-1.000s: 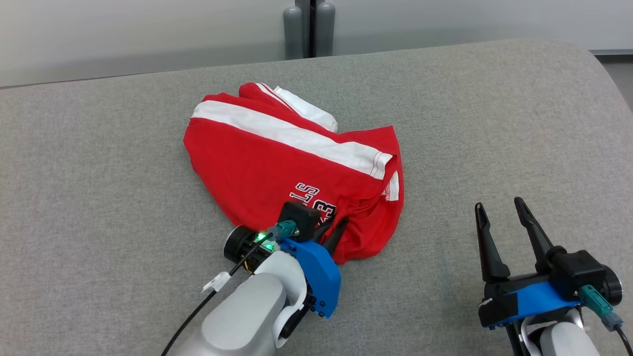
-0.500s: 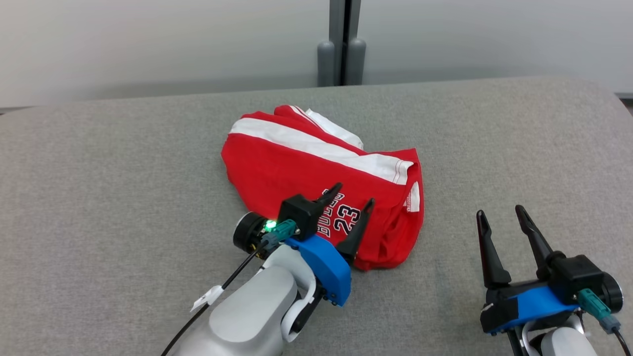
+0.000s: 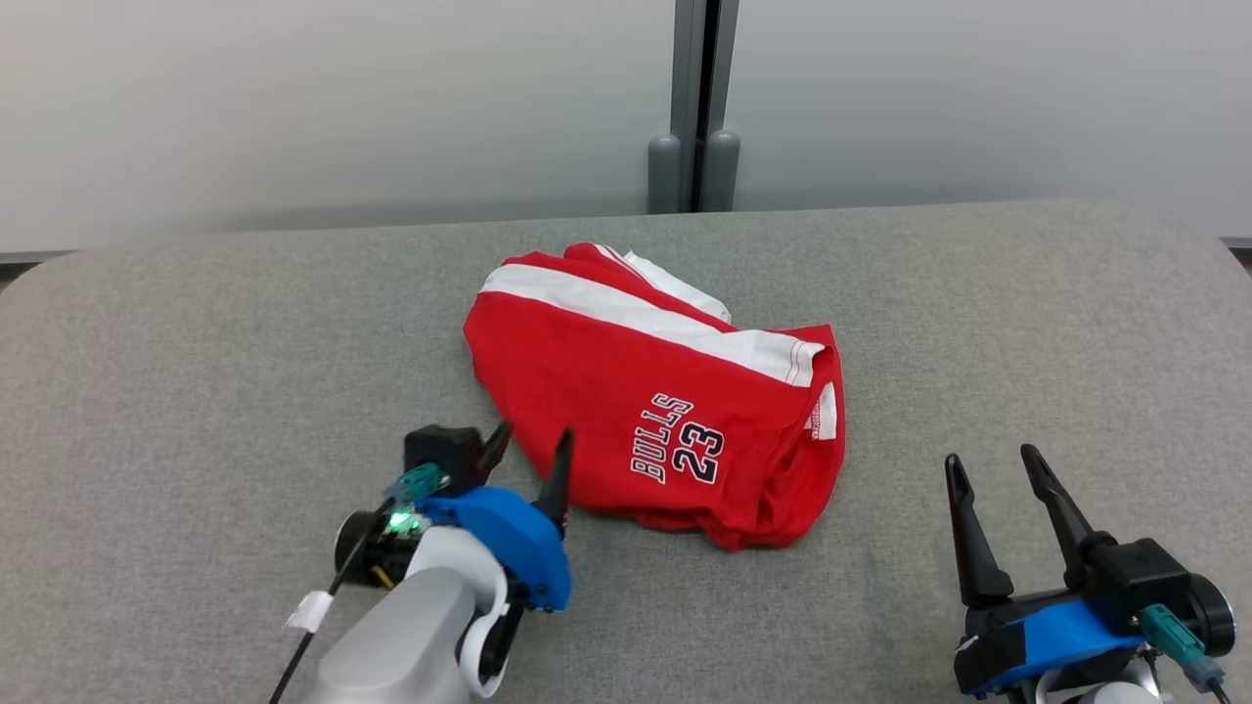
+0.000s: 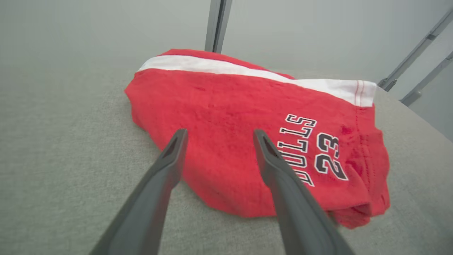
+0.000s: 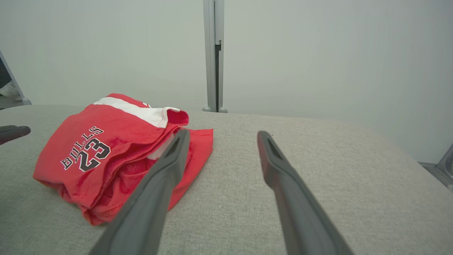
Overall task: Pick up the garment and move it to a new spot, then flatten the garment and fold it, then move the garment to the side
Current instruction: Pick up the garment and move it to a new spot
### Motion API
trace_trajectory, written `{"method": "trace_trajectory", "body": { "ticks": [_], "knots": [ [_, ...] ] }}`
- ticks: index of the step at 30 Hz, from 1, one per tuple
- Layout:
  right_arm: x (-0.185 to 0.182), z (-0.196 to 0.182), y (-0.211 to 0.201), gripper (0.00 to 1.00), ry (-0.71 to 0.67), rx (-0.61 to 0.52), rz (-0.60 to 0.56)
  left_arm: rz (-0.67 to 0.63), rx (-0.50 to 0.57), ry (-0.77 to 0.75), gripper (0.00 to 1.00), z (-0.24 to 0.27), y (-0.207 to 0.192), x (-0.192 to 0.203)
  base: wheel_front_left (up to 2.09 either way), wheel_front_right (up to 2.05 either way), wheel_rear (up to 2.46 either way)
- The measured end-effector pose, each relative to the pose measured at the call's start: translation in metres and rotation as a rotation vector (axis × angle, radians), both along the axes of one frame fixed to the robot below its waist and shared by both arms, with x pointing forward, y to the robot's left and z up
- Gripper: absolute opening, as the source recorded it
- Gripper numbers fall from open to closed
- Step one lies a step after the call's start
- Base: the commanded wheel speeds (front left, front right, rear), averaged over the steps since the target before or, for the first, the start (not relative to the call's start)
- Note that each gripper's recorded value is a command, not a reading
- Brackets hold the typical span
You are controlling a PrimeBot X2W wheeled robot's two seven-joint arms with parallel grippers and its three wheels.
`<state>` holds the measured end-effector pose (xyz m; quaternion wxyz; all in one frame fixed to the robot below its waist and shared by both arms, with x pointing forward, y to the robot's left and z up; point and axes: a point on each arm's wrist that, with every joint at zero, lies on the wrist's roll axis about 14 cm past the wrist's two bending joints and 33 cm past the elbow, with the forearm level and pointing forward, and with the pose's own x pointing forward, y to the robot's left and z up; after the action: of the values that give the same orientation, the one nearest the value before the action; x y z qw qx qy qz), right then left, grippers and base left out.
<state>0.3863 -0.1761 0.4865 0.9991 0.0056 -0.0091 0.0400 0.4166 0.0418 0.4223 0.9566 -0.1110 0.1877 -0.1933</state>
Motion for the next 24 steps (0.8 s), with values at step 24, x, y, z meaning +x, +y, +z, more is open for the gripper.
{"method": "trace_trajectory", "body": {
  "ticks": [24],
  "knots": [
    [0.009,-0.029,-0.016,1.00,0.083,-0.021,-0.041,0.083,-0.119,0.306,1.00,-0.059,-0.002,0.034,0.00,0.00,0.00]
  ]
}}
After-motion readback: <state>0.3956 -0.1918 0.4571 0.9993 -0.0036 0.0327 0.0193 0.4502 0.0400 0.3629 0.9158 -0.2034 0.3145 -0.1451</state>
